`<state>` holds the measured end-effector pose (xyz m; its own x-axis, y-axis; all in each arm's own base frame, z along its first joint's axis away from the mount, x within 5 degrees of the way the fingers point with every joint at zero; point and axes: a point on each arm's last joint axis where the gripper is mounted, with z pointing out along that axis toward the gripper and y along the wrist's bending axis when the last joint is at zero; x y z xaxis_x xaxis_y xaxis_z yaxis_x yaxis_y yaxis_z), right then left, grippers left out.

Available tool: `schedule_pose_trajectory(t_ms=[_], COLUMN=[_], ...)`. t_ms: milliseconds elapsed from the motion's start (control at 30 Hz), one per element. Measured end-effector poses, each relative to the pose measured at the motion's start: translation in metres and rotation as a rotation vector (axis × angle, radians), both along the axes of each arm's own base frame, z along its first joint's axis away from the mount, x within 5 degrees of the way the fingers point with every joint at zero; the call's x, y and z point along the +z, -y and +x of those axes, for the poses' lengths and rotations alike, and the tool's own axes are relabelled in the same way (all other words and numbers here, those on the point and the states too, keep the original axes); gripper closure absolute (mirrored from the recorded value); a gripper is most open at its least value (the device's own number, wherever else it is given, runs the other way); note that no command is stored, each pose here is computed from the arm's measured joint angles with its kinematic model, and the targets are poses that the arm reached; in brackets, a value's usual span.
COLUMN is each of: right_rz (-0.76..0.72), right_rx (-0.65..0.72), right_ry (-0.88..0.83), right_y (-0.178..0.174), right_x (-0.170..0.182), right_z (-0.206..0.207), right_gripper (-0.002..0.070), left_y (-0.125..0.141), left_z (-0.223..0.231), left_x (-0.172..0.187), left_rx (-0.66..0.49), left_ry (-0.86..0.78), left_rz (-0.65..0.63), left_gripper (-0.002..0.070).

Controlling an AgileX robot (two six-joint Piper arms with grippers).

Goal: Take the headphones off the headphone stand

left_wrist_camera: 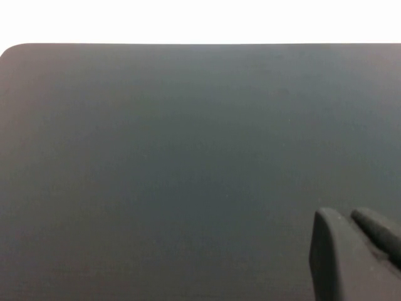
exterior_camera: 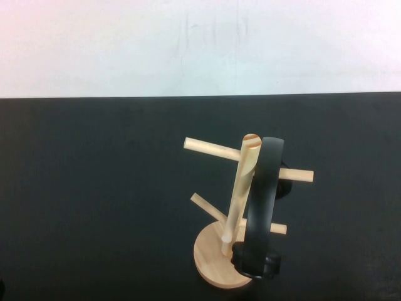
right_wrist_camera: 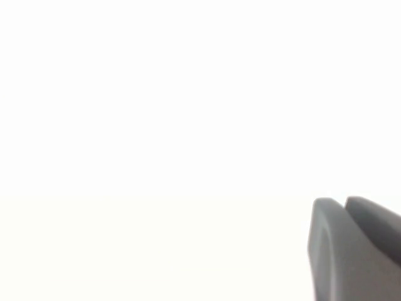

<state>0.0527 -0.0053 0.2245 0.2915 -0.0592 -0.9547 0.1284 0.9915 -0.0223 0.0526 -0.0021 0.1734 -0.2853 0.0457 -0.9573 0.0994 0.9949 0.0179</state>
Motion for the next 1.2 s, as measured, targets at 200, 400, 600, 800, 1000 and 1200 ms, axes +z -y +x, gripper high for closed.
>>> schedule_pose_trajectory(t_ms=[200,400,600,800,1000,1200], right_rz=[-0.060,0.007,0.120,0.257,0.394,0.275], right_rx=[0.050,0.112,0.190,0.248,0.131,-0.036], right_ry=[0.363,0.610,0.919,0.803,0.182,-0.345], right_y=[-0.007,-0.008,-0.006,-0.011,-0.005,0.009], right_x=[0.029,0.045,0.088,0.177,0.206,0.174], right_z=[-0.015,-0.031,-0.061,-0.095,-0.051,0.021], right_gripper=[0.0684,0.0684,0.0684,0.0684,0.0684,0.0684], left_y=[0.000,0.000,0.000,0.000,0.000,0.000], left_z=[0.000,0.000,0.000,0.000,0.000,0.000], left_x=[0.000,0.000,0.000,0.000,0.000,0.000], left_rx=[0.000,0.000,0.000,0.000,0.000,0.000], left_ry=[0.000,0.000,0.000,0.000,0.000,0.000], left_rz=[0.000,0.000,0.000,0.000,0.000,0.000], left_gripper=[0.0673,0.0673,0.0673,0.0673,0.0673,0.0673])
